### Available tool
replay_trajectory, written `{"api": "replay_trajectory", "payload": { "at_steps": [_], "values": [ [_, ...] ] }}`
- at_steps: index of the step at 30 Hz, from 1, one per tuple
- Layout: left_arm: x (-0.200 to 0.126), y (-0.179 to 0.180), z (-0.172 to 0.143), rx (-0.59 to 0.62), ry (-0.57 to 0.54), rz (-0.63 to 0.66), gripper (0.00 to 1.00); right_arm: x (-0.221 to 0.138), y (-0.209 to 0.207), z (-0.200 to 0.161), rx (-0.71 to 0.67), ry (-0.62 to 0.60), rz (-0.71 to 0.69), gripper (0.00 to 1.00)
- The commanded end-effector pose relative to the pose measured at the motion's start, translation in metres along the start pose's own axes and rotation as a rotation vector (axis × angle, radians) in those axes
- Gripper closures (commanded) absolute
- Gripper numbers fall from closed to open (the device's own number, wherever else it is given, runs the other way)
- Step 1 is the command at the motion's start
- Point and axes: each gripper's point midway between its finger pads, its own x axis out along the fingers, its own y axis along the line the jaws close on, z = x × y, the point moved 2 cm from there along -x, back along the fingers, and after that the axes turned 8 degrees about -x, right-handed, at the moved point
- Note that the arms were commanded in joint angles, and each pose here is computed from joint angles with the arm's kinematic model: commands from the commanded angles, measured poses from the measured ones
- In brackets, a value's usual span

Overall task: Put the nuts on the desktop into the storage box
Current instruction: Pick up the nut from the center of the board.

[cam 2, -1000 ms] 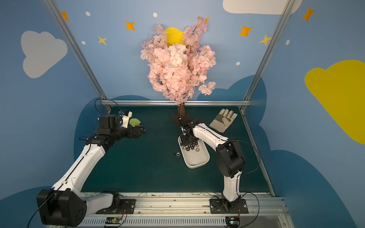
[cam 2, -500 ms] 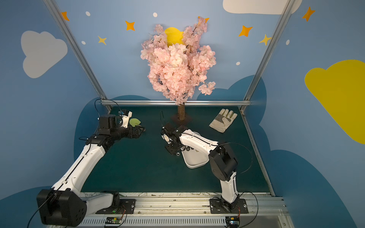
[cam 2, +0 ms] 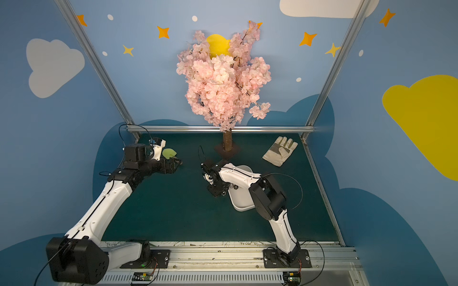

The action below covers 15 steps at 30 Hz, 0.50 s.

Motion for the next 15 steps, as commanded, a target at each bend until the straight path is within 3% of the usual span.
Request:
{"api": "replay_trajectory", "payload": {
  "at_steps": [1, 15],
  "values": [
    [0.0, 0.002, -0.001, 0.01, -0.004, 0.006, 0.0, 0.007, -0.013, -0.004, 0.0, 0.052, -0.014, 0.46],
    [-0.002, 0.001, 0.001, 0.009, -0.012, 0.002, 0.0, 0.019, -0.005, -0.02, 0.001, 0.102, 0.049, 0.55]
  ]
}}
